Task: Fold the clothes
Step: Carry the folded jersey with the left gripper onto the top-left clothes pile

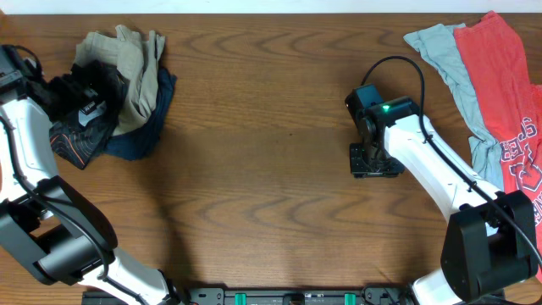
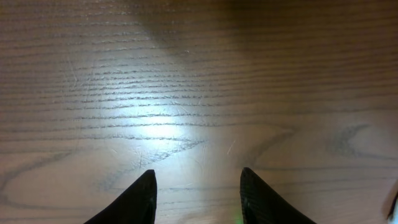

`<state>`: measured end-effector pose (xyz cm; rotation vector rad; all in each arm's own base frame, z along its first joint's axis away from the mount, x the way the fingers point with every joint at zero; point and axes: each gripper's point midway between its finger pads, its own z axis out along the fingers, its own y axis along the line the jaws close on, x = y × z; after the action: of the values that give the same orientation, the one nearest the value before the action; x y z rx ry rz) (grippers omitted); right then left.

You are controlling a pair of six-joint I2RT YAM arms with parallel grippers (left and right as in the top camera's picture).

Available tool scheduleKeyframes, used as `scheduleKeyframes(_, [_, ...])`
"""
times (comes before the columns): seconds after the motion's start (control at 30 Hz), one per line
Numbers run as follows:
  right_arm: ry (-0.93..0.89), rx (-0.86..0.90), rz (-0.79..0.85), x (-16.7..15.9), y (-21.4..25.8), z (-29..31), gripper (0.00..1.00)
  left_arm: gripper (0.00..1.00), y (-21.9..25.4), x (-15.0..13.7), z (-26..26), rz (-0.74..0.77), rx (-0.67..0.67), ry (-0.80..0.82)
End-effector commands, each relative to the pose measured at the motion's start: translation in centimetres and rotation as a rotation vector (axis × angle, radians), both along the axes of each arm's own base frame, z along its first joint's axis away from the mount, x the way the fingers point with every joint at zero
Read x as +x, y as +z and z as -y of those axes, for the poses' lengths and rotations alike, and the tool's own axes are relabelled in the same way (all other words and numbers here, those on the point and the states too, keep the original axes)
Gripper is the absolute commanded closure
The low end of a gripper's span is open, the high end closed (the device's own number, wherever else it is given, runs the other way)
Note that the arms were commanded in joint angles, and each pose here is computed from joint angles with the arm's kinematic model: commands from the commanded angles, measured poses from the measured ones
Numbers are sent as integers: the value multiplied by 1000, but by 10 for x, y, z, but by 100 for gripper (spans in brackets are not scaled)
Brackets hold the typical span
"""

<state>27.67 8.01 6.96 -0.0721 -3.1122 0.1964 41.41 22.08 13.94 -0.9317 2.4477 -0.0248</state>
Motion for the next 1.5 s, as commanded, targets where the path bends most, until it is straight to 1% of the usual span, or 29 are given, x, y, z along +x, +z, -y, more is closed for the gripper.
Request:
scheduleKeyframes(0.0, [3,-2,36,8,7,3,57,21,-4,7,30,-2,-68,-73])
scheduleKeyframes(0.2, [3,0,43,9,7,3,56,23,-12,5,72,-74,-105,-154])
scheduleKeyframes(0.23, [3,0,44,10,7,2,55,24,-14,5,80,-88,-110,-170])
scheduleKeyframes(0.3, [3,2,46,10,7,2,55,32,-16,5,99,-113,-118,-211])
scheduleKeyframes(0.37, [3,2,48,11,7,2,54,34,-18,6,120,-132,-121,-261])
scheduleKeyframes(0.5, [3,4,52,12,7,2,53,35,-22,10,161,-156,-100,-400])
scheduleKeyframes(0.6, [3,3,51,11,7,2,53,35,-30,12,183,-169,-95,-453])
scheduleKeyframes(0.7, [3,1,46,10,7,2,53,35,-44,15,193,-183,-98,-477])
scheduleKeyframes(0.9, [17,-4,30,7,7,3,53,33,-86,17,186,-249,-117,-461])
scheduleKeyframes(0.93, [19,-5,26,6,7,4,53,30,-93,19,183,-254,-120,-455])
scheduleKeyframes(1.13, [22,-7,20,5,7,4,52,30,-127,35,154,-237,-96,-411])
scheduleKeyframes(1.37, [22,-5,24,6,7,4,51,29,-111,61,108,-113,-64,-307])
scheduleKeyframes(1.47, [22,-2,34,8,7,3,50,29,-102,67,106,-82,-87,-315])
